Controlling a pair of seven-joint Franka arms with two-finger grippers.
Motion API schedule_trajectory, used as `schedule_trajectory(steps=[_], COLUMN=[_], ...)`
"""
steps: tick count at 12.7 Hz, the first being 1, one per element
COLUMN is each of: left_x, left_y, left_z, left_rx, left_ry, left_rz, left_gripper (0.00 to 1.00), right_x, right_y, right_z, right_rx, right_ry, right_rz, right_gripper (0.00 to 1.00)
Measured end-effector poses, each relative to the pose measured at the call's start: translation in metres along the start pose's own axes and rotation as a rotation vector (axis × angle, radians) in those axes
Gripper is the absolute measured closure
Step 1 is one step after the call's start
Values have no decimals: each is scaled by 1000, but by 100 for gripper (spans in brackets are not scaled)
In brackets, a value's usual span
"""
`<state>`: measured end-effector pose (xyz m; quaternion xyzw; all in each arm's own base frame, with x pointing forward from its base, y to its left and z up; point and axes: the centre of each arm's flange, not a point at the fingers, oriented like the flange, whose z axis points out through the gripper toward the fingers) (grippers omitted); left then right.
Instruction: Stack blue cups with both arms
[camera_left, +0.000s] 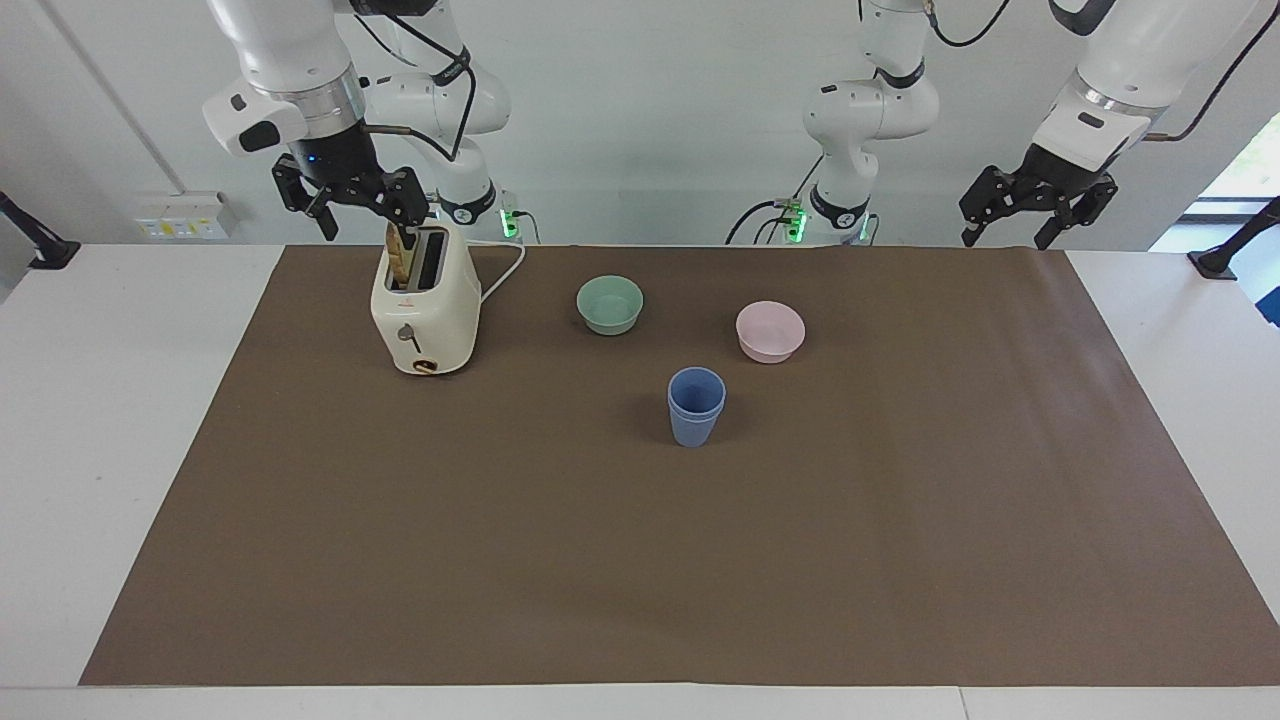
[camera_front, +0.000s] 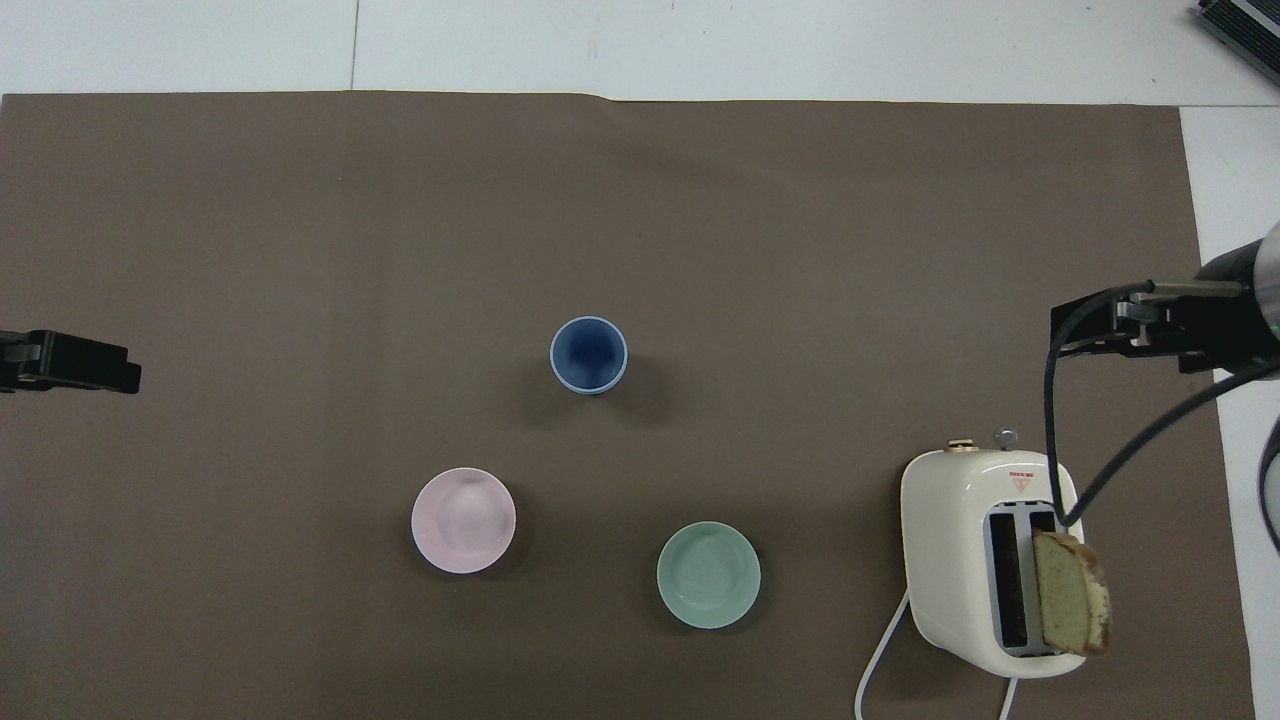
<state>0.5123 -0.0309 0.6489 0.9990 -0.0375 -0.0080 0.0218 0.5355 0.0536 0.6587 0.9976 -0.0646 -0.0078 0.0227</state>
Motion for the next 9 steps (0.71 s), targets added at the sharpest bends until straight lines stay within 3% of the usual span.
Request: schedule_trajectory(steps=[9], left_x=[0], left_y=[0], left_z=[0], left_rx=[0], left_ry=[0], left_rz=[0], left_gripper=[0], right_x=[4], right_y=[10], right_z=[0], right_rx=[42], right_ry=[3], right_rz=[-44], right_gripper=[0])
